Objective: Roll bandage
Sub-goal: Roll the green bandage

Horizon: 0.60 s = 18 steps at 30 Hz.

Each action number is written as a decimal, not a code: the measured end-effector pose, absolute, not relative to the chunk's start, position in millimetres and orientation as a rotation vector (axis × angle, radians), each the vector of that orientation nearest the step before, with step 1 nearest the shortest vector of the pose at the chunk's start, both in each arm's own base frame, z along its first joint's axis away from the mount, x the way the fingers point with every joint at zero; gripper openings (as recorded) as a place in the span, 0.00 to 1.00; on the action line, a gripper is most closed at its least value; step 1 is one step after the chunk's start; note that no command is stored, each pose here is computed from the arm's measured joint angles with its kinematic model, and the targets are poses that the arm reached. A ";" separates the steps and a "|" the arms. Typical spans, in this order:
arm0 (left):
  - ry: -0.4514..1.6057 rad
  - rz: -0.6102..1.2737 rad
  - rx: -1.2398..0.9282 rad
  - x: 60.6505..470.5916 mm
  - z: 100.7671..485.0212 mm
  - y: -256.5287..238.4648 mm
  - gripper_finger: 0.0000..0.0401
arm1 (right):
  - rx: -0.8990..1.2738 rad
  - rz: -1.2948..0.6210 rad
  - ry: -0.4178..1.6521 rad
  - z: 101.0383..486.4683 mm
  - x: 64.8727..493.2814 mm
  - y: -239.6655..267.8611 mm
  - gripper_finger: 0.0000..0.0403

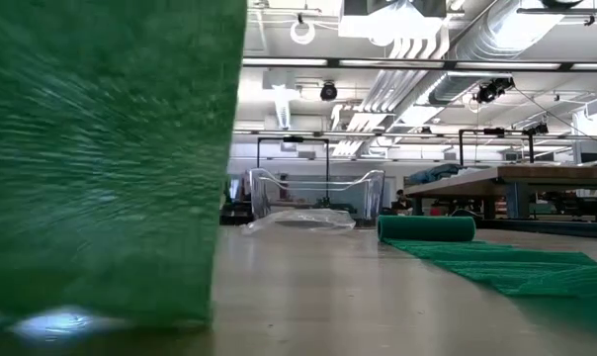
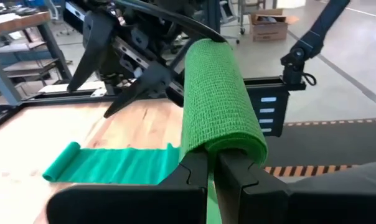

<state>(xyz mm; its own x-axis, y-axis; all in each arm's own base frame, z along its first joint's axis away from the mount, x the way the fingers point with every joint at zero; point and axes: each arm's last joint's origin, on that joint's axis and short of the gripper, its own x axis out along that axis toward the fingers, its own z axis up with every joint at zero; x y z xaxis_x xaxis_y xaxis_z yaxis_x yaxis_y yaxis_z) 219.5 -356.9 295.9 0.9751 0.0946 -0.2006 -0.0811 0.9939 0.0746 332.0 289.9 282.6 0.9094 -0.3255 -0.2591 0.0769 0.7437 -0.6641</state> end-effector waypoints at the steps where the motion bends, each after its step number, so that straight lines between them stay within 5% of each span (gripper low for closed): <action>1: 0.204 0.090 0.061 219.5 295.9 -356.9 0.00 | -0.702 -0.223 0.374 282.7 331.2 290.9 0.45; 18: 0.151 0.105 0.008 216.3 318.4 -349.9 0.00 | -0.405 0.205 0.181 324.4 305.9 318.5 0.45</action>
<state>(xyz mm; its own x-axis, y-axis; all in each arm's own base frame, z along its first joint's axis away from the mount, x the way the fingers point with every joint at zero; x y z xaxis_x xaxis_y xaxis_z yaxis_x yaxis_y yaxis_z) 216.3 -349.9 318.4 0.9832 0.1049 -0.1493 -0.1036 0.9945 0.0163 305.9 318.5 324.4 0.9633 0.1614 -0.2146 -0.2332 0.8990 -0.3707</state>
